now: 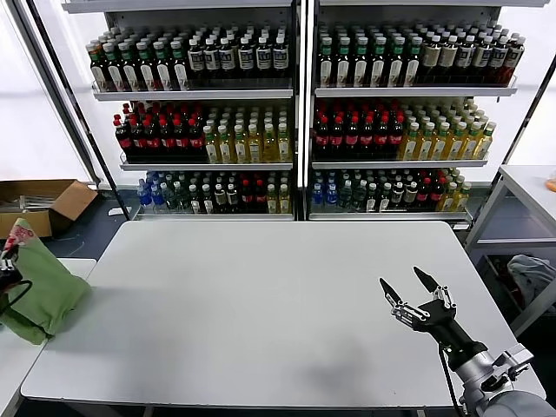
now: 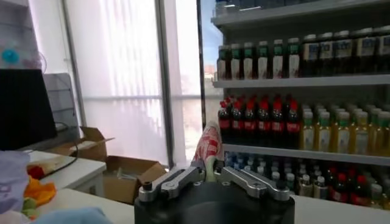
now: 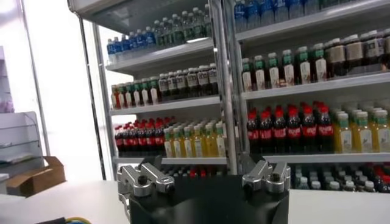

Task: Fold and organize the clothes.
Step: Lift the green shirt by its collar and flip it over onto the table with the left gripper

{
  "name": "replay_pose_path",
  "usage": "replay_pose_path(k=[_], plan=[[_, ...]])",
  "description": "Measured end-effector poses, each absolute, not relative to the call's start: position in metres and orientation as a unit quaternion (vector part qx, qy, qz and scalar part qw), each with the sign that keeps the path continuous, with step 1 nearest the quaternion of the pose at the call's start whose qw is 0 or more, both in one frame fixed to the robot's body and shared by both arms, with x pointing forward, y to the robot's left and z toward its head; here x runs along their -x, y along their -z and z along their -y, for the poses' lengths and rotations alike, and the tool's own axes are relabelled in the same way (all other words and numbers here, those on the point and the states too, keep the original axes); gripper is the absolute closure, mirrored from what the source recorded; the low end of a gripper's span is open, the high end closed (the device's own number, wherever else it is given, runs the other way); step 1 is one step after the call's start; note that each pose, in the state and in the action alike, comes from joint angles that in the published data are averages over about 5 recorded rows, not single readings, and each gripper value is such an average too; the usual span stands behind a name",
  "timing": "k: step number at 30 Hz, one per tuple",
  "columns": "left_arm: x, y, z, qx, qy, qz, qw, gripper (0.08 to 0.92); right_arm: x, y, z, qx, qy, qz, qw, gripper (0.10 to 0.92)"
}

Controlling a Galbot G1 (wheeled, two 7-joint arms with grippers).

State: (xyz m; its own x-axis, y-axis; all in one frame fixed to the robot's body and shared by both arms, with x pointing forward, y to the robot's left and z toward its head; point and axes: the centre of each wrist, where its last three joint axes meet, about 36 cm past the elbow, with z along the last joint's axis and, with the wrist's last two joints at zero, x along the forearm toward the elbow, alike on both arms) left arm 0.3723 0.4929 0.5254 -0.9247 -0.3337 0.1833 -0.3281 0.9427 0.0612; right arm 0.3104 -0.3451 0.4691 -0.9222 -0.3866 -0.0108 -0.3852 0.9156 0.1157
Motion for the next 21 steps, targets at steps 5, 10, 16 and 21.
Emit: replay_pose_path(k=[5, 10, 16, 21], plan=[[-0.377, -0.507, -0.452, -0.145, 0.009, 0.983, 0.109, 0.876, -0.306, -0.472, 0.348, -0.194, 0.056, 0.979, 0.003, 0.200], [-0.382, -0.483, -0.387, -0.103, -0.024, 0.986, 0.132, 0.876, -0.301, -0.474, 0.351, -0.185, 0.053, 0.981, 0.003, 0.200], [-0.382, -0.465, -0.299, -0.036, -0.082, 0.982, 0.167, 0.876, -0.294, -0.477, 0.356, -0.173, 0.047, 0.984, 0.005, 0.200], [-0.382, -0.455, -0.242, 0.008, -0.133, 0.971, 0.197, 0.876, -0.288, -0.478, 0.355, -0.168, 0.043, 0.985, 0.011, 0.200]])
